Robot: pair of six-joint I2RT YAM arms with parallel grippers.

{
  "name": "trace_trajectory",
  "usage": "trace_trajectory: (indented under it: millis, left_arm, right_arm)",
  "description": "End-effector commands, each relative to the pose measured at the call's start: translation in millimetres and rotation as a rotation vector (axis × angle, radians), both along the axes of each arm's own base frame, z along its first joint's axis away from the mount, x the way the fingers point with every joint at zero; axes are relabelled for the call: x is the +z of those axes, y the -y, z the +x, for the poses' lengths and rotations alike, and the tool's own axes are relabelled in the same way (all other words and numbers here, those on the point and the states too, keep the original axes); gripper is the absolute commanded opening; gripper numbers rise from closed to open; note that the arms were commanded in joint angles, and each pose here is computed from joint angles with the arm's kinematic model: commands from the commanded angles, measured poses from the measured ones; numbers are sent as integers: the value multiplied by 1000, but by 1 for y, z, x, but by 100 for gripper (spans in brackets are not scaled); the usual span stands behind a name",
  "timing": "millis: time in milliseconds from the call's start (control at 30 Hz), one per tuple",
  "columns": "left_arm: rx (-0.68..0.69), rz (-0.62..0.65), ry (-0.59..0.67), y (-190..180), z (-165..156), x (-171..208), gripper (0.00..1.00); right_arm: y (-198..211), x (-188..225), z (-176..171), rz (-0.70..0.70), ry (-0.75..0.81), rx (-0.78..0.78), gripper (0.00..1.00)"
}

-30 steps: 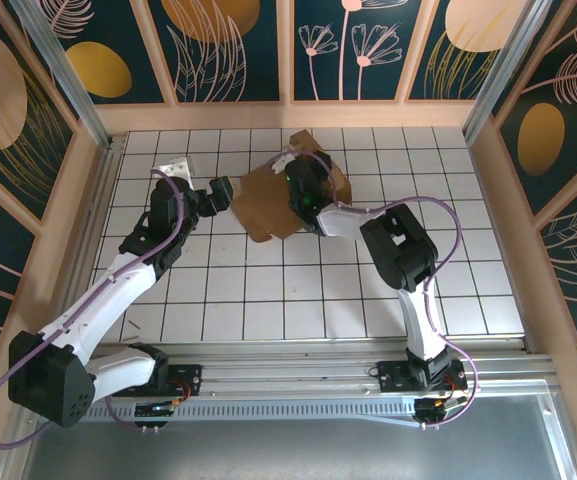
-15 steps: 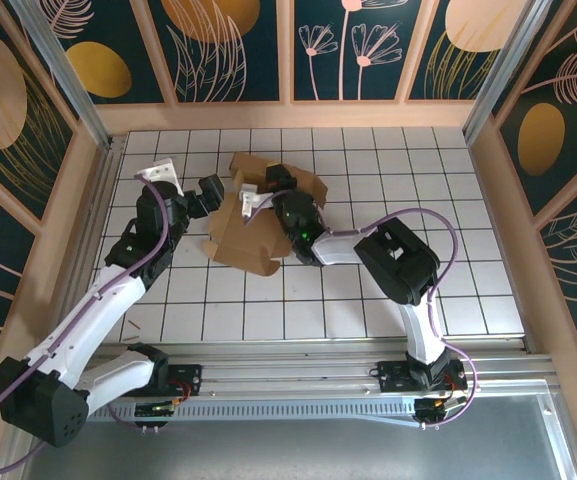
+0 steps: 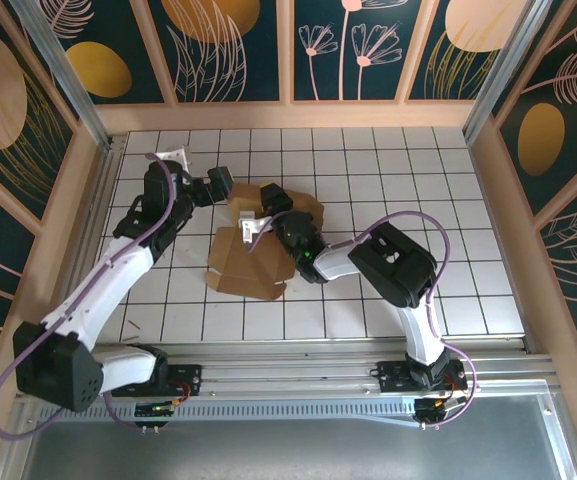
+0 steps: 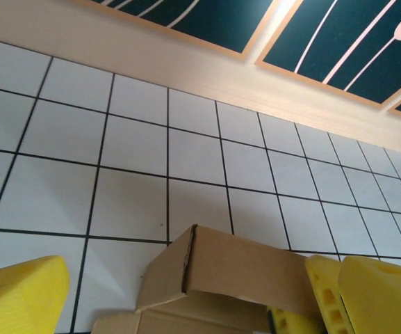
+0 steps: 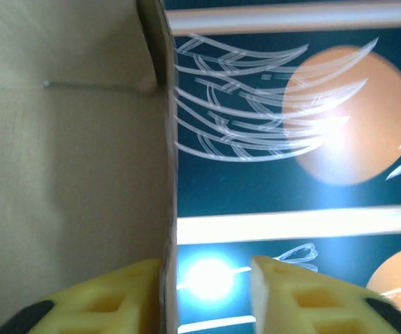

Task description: Fold the paper box

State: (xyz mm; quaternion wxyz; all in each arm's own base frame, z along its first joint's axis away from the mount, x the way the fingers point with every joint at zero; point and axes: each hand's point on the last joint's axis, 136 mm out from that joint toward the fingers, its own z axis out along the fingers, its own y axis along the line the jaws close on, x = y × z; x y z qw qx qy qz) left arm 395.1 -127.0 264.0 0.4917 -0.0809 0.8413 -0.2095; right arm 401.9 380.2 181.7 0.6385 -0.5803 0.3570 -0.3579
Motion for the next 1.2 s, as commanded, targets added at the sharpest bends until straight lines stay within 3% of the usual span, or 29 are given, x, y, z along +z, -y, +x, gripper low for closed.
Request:
trace_trajectory:
  millis: [0, 67, 233, 333, 433, 467, 533, 600, 733, 833, 967, 1167]
  left_arm:
    - [-121, -41, -19, 19, 10, 10, 99]
    - [-145, -44, -38, 22, 20, 8, 99]
    - [-164, -37, -82, 21, 45, -12, 97]
    - [-248, -26, -124, 34, 51, -24, 92]
    - [-270, -13, -201, 38, 55, -47, 90]
    - [-271, -13, -222, 39, 57, -55, 89]
    - [-271, -27, -270, 42, 60, -69, 89]
    - [-280, -50, -309, 46, 63, -82, 88]
    - [-274, -81, -333, 49, 68, -94, 84]
    - [-295, -105, -339, 54, 68, -98, 83]
    - [-298, -96, -346, 54, 67, -106, 78]
    - [-351, -109, -362, 60, 58, -114, 69]
  right_arm:
    - [-1, 34, -16, 134, 36, 28, 52]
    - [0, 41, -23, 168, 25, 39, 61]
    - [4, 59, -51, 253, -33, 88, 69]
    - [12, 90, -68, 436, -108, 78, 70]
    - [42, 121, -56, 819, -439, -62, 70]
    - [51, 125, -50, 964, -609, -88, 75]
    - [66, 121, -42, 1240, -1001, -118, 94]
    - [86, 110, -37, 1482, -1210, -255, 92]
    - [85, 81, -43, 1697, -1510, -424, 76]
    - [73, 57, -40, 1808, -1623, -544, 75]
    - [68, 27, -24, 1859, -1621, -778, 76]
    - [65, 4, -6, 1886, -1582, -855, 70]
